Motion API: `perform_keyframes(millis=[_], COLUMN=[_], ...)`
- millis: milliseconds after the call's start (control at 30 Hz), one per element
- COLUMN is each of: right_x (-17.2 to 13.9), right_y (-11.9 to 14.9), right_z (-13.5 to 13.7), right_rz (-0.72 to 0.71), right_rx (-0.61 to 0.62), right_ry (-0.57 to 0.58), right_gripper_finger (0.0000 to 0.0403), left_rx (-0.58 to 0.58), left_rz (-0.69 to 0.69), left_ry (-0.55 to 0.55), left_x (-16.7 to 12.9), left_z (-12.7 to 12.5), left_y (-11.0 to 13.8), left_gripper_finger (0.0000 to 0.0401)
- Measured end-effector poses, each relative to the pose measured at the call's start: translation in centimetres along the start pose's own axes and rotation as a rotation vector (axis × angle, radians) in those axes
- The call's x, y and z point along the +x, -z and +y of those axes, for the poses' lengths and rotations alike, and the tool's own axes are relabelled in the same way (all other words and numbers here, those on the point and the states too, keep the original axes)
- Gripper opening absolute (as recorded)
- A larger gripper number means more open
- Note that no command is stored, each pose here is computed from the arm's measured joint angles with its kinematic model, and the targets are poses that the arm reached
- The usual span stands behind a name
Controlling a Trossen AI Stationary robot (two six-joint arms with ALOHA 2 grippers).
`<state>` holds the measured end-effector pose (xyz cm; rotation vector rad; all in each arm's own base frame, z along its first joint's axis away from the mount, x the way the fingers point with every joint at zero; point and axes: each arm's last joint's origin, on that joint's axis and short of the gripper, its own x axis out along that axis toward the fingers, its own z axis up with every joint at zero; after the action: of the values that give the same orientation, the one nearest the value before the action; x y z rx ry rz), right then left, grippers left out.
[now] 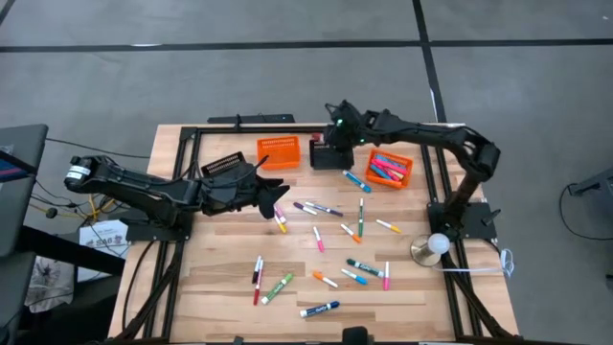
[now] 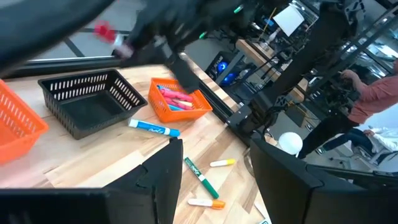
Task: Pick & Place Markers
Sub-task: Put the middle left white red marker into the middle black bin
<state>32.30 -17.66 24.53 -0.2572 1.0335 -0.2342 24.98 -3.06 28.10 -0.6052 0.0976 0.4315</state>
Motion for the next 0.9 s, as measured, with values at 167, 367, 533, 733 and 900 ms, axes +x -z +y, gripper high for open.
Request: perform_keyframes(millis=[167, 367, 533, 733, 900], right_x=[2.9, 5.6, 6.9, 7.4, 7.2], right_y=[0.8, 0.7, 0.3, 0.5, 1.0], right_z=[0.2, 0.1, -0.1, 0.0, -0.2], right_rz=[0.138, 0.268, 0.35, 0.407, 0.443], right_rx=[-0.064, -0.118, -0.132, -0.137, -0.133], right_ry=[-0.002, -0.044, -0.082, -0.12, -0.14], right_gripper_finger=[0.0054, 0.006, 0.0062, 0.0062, 0.0063], left_rx=[-0.003, -0.003, -0.004, -0.004, -0.002], left_rz=[-0.001, -0.005, -0.006, -0.006, -0.005], left_ry=[0.0, -0.006, -0.006, -0.007, -0.007], left_x=[0.0, 0.0, 0.0, 0.0, 0.0], left_z=[0.0, 0.0, 0.0, 0.0, 0.0], left_y=[0.0, 0.0, 0.0, 0.0, 0.0], left_gripper_finger=[0.0188, 0.0187, 0.0187, 0.0188, 0.0187])
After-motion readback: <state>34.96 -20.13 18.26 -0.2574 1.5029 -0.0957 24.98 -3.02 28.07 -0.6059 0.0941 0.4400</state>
